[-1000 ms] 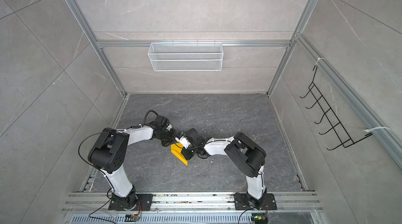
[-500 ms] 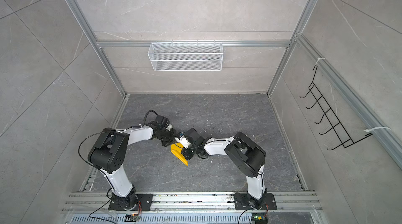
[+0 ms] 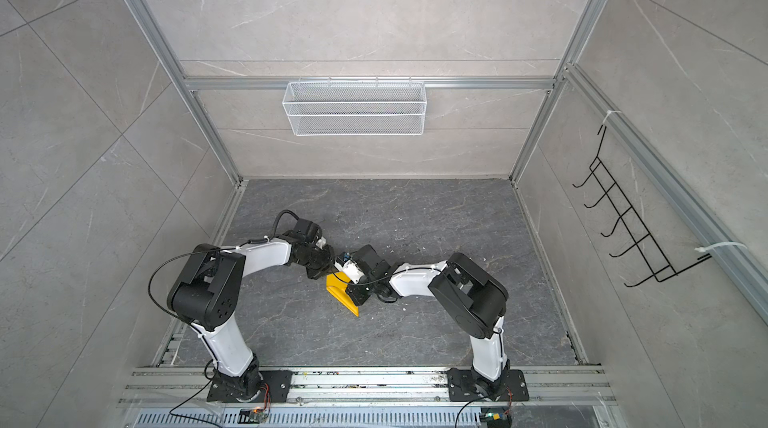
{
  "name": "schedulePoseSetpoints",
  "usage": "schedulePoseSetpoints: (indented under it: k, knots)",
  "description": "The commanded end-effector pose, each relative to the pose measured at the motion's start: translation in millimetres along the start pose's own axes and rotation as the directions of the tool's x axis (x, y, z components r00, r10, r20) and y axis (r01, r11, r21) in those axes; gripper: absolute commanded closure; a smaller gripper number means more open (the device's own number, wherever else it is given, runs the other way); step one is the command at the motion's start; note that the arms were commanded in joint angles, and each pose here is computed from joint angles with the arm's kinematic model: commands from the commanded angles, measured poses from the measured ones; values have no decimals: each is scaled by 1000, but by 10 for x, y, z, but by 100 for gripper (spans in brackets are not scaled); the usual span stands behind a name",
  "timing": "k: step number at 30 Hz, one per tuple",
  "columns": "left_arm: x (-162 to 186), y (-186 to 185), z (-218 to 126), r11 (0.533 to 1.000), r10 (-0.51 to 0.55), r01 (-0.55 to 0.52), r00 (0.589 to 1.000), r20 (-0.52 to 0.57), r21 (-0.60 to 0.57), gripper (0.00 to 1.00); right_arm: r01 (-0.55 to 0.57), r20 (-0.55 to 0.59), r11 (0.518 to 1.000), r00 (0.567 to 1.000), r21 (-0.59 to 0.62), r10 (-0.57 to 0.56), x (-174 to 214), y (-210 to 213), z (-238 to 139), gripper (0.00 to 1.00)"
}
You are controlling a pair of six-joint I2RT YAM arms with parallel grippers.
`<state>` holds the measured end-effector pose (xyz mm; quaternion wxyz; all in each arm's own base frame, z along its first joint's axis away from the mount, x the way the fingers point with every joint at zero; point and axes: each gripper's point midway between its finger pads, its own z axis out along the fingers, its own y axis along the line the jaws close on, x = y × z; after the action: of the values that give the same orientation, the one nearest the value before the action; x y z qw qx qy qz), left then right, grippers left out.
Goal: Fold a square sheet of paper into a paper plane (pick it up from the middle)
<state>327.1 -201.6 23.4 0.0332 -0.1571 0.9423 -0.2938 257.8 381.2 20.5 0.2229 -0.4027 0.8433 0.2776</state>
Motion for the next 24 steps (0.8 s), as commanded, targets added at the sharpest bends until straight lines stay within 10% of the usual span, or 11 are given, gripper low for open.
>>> schedulePoseSetpoints:
  k: [1, 24]
  knots:
    - [-113, -160, -234, 999, 11, -13, 999, 42, 37, 91, -17, -27, 1000, 999, 19, 18, 83, -65, 44, 95]
    - [35, 252, -31, 995, -16, 14, 1000, -23, -97, 100, -9, 43, 1000, 999, 9, 9, -175, 15, -132, 95]
